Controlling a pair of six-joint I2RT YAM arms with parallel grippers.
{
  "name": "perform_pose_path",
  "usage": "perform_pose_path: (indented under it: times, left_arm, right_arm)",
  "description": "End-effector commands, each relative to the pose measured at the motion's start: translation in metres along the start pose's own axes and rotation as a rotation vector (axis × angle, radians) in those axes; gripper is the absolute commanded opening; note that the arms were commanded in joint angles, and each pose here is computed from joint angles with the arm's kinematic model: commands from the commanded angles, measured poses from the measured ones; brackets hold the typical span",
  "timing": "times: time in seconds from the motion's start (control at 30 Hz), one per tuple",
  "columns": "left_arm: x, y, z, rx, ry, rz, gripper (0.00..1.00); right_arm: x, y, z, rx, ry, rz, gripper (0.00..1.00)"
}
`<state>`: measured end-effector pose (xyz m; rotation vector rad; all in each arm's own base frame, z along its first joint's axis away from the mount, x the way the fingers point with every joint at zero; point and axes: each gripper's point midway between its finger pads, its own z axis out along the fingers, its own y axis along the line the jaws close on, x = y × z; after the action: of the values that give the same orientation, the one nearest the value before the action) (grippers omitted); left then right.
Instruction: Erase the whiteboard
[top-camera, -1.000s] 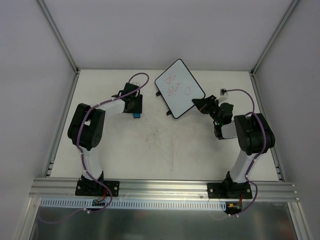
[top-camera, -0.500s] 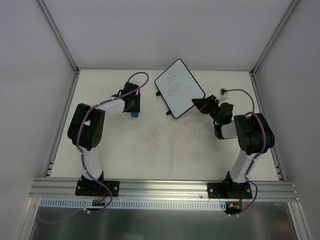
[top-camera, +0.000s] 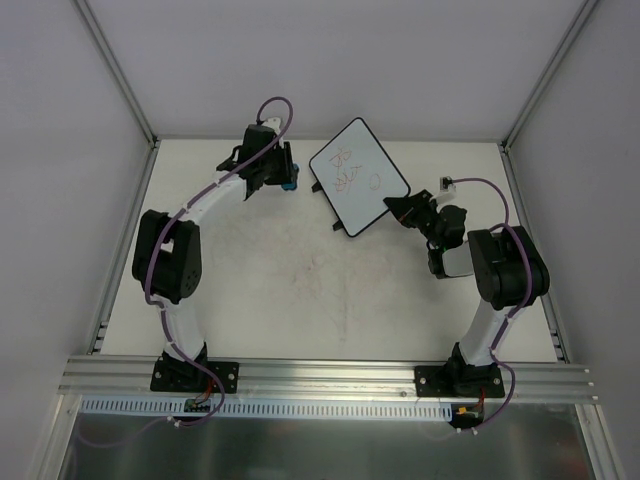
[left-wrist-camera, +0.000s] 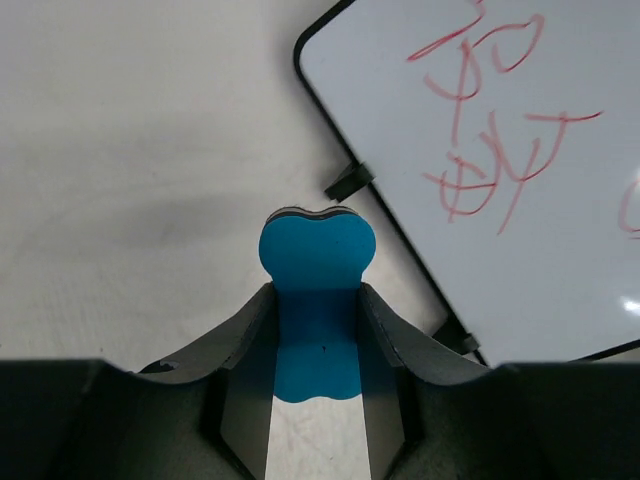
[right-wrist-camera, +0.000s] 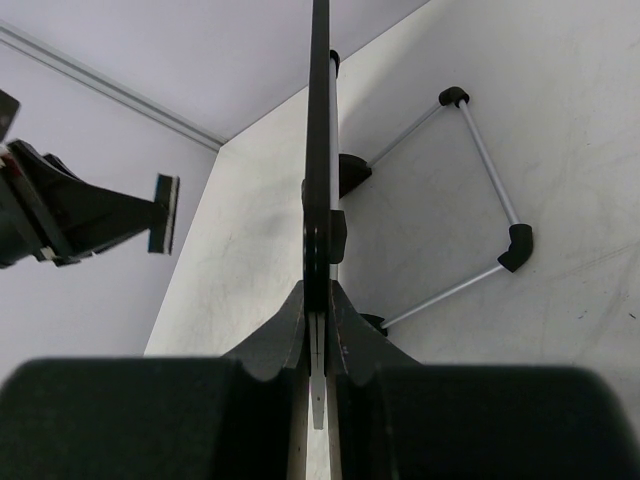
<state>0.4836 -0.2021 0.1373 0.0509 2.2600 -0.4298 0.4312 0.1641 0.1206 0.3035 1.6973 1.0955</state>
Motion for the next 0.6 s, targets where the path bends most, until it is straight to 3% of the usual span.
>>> perform_pose_path:
  times: [0.0, 0.23, 0.57]
  left_arm:
    - [-0.048, -0.032, -0.012, 0.120, -0.097, -0.055, 0.22]
    - [-0.091, -0.069, 0.004, 0.272, -0.172, -0.121, 0.21]
    - [-0.108, -0.098, 0.060, 0.431, -0.207, -0.163, 0.20]
  right_arm:
    - [-0.007, 0.010, 0.007, -0.046, -0.014, -0.045, 0.00]
    - [-0.002, 0.015, 0.009, -0.057, 0.001, -0.066, 0.00]
    - [0.002, 0.020, 0.011, -0.058, 0.016, -0.100, 0.00]
